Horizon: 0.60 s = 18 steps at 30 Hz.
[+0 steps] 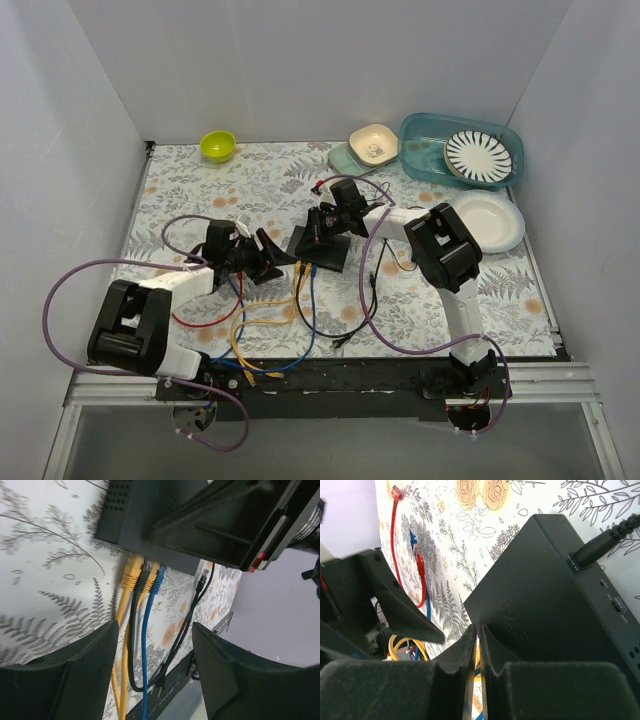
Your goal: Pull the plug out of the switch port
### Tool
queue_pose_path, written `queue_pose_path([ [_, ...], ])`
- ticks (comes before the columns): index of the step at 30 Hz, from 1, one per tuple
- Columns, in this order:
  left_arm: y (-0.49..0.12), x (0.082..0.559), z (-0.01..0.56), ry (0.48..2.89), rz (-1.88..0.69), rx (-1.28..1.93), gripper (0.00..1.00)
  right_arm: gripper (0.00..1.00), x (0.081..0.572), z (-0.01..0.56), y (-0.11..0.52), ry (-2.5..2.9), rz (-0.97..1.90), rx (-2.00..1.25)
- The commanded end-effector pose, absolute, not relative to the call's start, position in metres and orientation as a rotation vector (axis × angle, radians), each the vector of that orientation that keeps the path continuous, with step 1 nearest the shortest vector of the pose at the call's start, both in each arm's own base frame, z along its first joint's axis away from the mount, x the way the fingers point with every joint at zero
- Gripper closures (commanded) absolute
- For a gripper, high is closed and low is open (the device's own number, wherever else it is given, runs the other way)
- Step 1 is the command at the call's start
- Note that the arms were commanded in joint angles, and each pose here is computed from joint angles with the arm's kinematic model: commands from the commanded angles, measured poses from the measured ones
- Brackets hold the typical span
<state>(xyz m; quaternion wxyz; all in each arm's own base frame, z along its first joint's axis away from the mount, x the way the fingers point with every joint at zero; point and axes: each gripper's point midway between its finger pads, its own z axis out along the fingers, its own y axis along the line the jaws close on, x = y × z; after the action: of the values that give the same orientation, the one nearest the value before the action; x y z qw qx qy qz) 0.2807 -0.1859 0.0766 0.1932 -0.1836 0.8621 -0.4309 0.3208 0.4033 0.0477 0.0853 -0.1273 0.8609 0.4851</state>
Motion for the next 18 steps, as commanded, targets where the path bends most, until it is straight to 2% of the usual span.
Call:
queue_pose_path([
  [1,-0.212,0.288,0.073,2.425,-1.267,-0.458,0.43,0.85,0.310,-0.011,0.371,2.759,1.210,-0.285],
  [8,-0.216,0.291,0.026,2.528,-1.210,-0.497,0.54,0.85,0.307,-0.010,0.369,2.762,1.204,-0.286],
  [18,-0.206,0.308,0.011,2.499,-1.093,-0.619,0.62,0.85,0.305,-0.006,0.364,2.757,1.189,-0.286],
])
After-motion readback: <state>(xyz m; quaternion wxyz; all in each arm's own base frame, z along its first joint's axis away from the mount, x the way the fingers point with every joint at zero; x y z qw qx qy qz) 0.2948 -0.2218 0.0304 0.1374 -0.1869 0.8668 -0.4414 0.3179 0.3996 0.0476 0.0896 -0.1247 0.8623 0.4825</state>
